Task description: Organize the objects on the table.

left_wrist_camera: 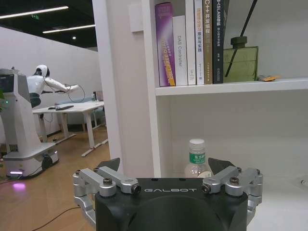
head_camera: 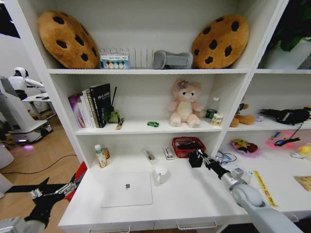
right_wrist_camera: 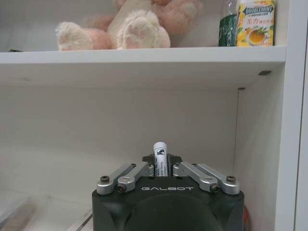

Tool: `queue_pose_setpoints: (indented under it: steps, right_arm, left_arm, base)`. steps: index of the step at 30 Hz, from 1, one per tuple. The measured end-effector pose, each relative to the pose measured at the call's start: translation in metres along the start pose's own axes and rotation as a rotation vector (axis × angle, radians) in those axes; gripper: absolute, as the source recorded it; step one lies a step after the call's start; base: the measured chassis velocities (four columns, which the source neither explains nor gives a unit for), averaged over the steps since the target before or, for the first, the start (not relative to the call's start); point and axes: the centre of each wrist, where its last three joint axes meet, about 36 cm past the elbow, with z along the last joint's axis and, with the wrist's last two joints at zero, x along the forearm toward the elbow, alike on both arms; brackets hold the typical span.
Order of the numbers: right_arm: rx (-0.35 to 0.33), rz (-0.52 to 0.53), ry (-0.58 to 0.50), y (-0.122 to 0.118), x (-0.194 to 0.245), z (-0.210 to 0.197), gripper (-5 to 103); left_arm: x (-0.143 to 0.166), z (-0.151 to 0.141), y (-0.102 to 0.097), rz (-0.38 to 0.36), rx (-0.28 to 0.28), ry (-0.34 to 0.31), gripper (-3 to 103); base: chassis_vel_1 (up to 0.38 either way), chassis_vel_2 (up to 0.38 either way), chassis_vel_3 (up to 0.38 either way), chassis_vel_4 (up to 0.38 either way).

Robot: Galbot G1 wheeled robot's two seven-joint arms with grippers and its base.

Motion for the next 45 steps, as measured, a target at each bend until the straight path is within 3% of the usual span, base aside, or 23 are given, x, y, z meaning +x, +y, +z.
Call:
queue_pose_setpoints:
  steps: [11, 24, 36, 41, 45]
  right_arm:
    - [0.032, 0.051, -0.034, 0.002, -0.045, 0.023, 13]
    - [-0.004, 0.120, -0.099, 0.011, -0.076, 0.048, 13]
    - [0.007, 0.129, -0.100, 0.009, -0.087, 0.058, 13]
    - [0.004, 0.084, -0.088, 0.008, -0.086, 0.056, 13]
    - [0.005, 0.063, -0.076, 0.009, -0.085, 0.055, 26]
  left_arm:
    - [0.000, 0.000, 0.000, 0.000, 0.000, 0.000, 100]
    - [0.000, 0.000, 0.000, 0.000, 0.000, 0.000, 100]
    - [0.000, 0.000, 0.000, 0.000, 0.000, 0.000, 100]
    - [0.000, 0.000, 0.000, 0.000, 0.000, 0.000, 100]
    - [0.000, 0.000, 0.000, 0.000, 0.000, 0.000, 100]
  base:
    - [0.000, 0.000, 0.000, 0.000]
    - [0.000, 0.000, 0.000, 0.000]
    - [0.000, 0.000, 0.000, 0.000]
    - [0.000, 0.000, 0.000, 0.000]
    - [0.000, 0.000, 0.000, 0.000]
